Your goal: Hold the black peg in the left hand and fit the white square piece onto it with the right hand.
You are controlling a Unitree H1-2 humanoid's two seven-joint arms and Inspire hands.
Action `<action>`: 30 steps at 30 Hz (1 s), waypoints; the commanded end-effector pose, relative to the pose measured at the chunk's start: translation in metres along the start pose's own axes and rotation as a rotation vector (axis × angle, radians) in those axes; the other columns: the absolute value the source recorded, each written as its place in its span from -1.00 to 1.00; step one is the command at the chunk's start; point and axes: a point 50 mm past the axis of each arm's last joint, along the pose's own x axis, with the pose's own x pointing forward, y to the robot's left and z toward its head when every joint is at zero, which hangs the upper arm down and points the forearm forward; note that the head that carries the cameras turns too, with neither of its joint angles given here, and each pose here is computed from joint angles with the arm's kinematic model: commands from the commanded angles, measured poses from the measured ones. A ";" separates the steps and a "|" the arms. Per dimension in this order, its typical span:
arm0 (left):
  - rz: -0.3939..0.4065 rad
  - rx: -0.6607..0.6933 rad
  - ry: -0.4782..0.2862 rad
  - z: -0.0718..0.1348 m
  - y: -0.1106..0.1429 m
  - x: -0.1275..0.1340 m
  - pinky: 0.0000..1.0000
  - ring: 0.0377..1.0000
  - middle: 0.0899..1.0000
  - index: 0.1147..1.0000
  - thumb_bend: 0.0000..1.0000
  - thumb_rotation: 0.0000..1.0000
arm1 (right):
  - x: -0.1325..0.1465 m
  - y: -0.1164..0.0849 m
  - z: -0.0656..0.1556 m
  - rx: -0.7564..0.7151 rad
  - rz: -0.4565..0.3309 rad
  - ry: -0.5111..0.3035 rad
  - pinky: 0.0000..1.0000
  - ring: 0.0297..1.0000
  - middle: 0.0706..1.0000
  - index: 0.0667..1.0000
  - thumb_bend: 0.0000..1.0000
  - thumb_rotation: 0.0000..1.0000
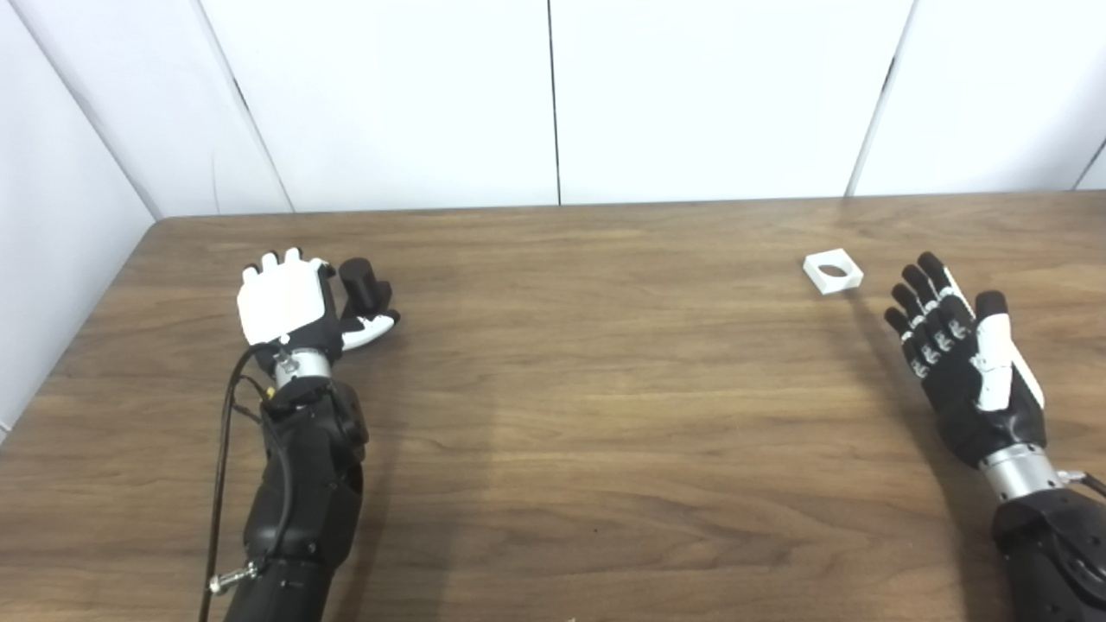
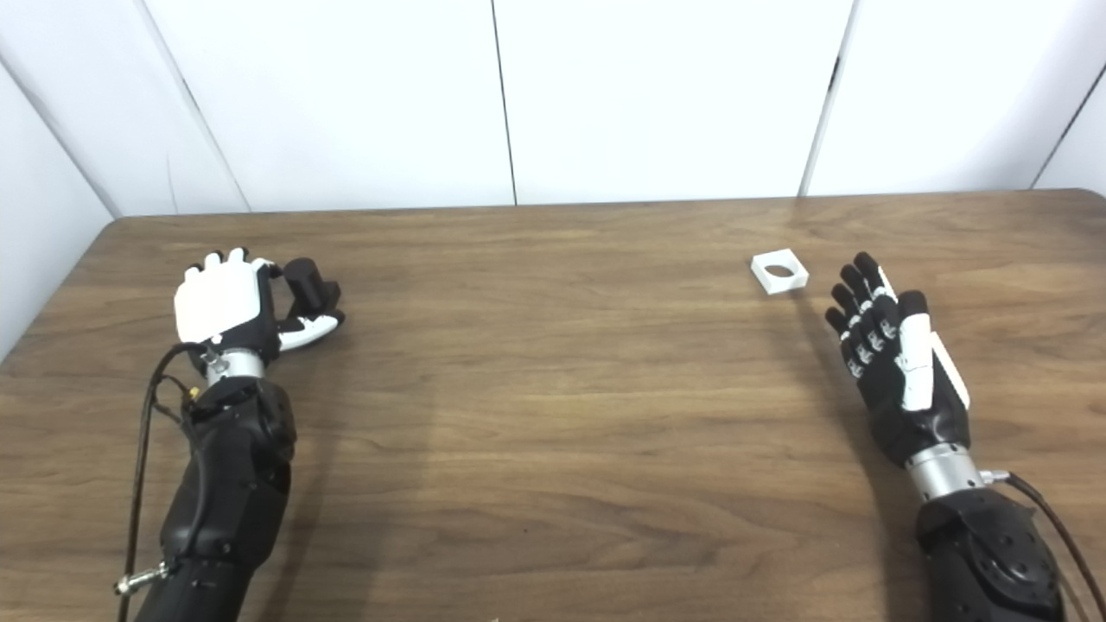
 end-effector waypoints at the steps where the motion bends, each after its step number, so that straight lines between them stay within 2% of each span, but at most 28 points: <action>1: 0.077 0.020 0.000 0.005 0.026 0.017 1.00 1.00 0.91 0.47 0.57 0.16 | -0.035 0.002 -0.046 0.067 -0.042 0.119 1.00 1.00 1.00 1.00 0.27 1.00; 14: 0.031 0.032 0.000 0.010 0.020 0.018 1.00 1.00 0.87 0.39 0.52 0.15 | -0.037 -0.002 -0.043 0.052 -0.045 0.130 1.00 1.00 1.00 1.00 0.29 1.00; 19: 0.006 0.035 0.006 0.011 0.020 0.018 0.99 1.00 0.83 0.39 0.51 0.12 | -0.037 -0.002 -0.042 0.057 -0.037 0.133 1.00 1.00 1.00 1.00 0.25 1.00; 30: -0.008 0.026 0.019 0.010 0.017 0.018 1.00 1.00 0.83 0.38 0.54 0.02 | -0.035 -0.001 -0.042 0.047 -0.029 0.138 1.00 1.00 1.00 1.00 0.30 1.00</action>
